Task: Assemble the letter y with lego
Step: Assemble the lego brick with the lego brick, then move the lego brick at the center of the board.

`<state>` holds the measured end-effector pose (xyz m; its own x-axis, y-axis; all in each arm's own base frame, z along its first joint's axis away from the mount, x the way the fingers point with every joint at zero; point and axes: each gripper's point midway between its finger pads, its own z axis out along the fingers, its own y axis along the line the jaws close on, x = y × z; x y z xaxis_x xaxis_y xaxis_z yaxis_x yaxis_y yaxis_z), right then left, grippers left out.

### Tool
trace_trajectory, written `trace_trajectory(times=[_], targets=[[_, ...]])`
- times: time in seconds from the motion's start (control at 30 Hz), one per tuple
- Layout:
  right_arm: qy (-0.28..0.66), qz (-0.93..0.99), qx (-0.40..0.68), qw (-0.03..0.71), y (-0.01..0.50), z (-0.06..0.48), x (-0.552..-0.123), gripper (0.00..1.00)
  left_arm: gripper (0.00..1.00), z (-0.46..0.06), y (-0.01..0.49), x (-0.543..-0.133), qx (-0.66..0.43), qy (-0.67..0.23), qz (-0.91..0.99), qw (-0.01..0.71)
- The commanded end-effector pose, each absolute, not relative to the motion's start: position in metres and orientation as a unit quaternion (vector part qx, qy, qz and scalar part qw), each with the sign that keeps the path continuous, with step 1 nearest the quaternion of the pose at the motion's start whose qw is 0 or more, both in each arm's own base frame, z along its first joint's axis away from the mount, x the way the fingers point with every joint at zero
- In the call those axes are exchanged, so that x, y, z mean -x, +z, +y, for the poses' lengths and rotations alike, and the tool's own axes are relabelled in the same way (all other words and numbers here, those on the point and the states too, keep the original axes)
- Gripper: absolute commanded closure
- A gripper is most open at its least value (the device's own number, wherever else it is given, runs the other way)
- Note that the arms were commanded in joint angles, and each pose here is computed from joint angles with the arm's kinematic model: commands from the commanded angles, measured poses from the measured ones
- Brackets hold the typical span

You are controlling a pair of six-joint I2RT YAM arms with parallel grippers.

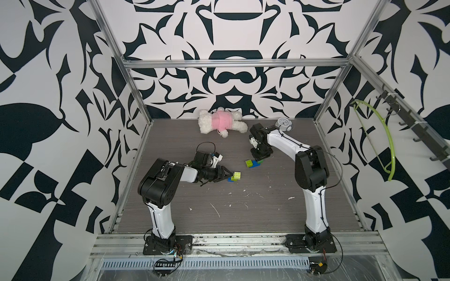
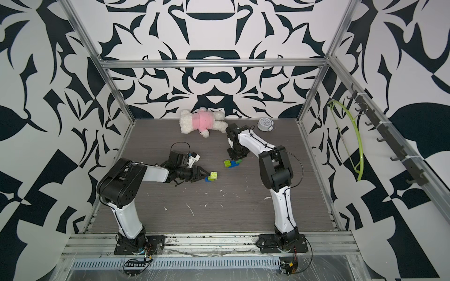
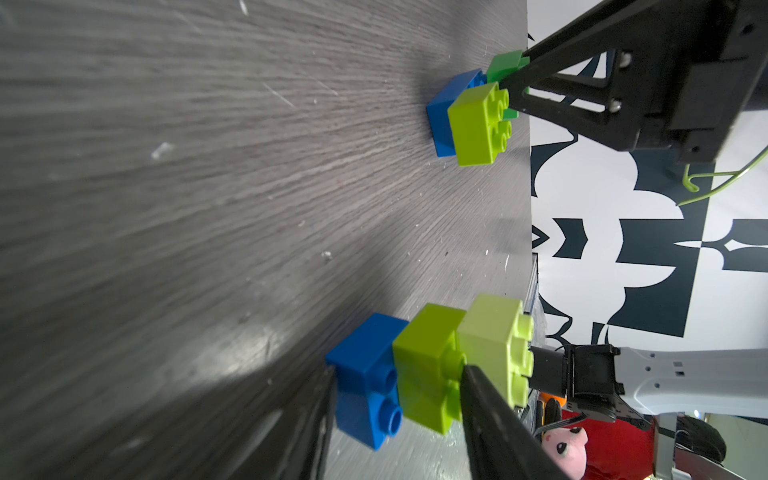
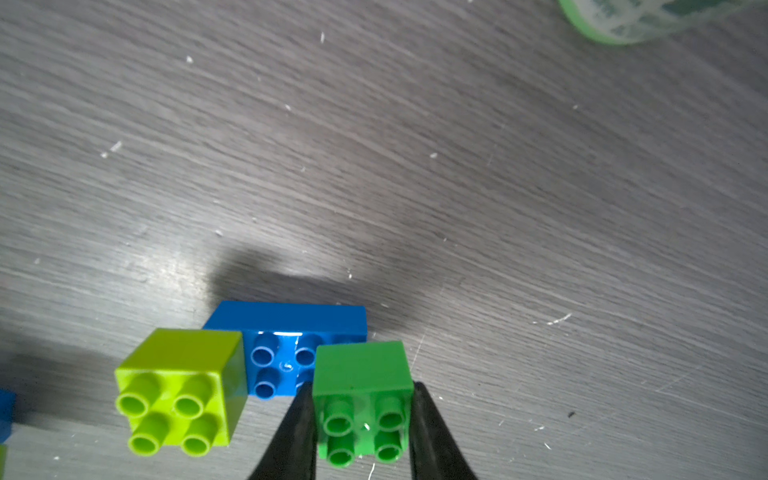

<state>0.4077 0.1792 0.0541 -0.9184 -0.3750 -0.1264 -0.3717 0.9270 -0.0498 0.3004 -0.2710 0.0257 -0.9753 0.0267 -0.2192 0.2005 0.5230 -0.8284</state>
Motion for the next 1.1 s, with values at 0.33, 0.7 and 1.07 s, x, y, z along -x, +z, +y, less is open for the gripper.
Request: trace_trajectory(times=[0.33,0.7,1.07], targets=[[-0.021,0.981,0.191,0.027,0.028,0.176,-0.395,0.90,0.46,-0.200,-0.079,-0.238,0.059,-0.297,0.952,-0.047],[-0.050,0.980,0.189,-0.030,-0.004,0.164,-0.380,0.93,0.46,-0.200,-0.080,-0.237,0.059,-0.296,0.952,-0.048],[-0.095,0.985,0.140,-0.039,0.023,0.136,-0.360,0.94,0.46,-0.199,-0.080,-0.237,0.060,-0.296,0.952,-0.049]])
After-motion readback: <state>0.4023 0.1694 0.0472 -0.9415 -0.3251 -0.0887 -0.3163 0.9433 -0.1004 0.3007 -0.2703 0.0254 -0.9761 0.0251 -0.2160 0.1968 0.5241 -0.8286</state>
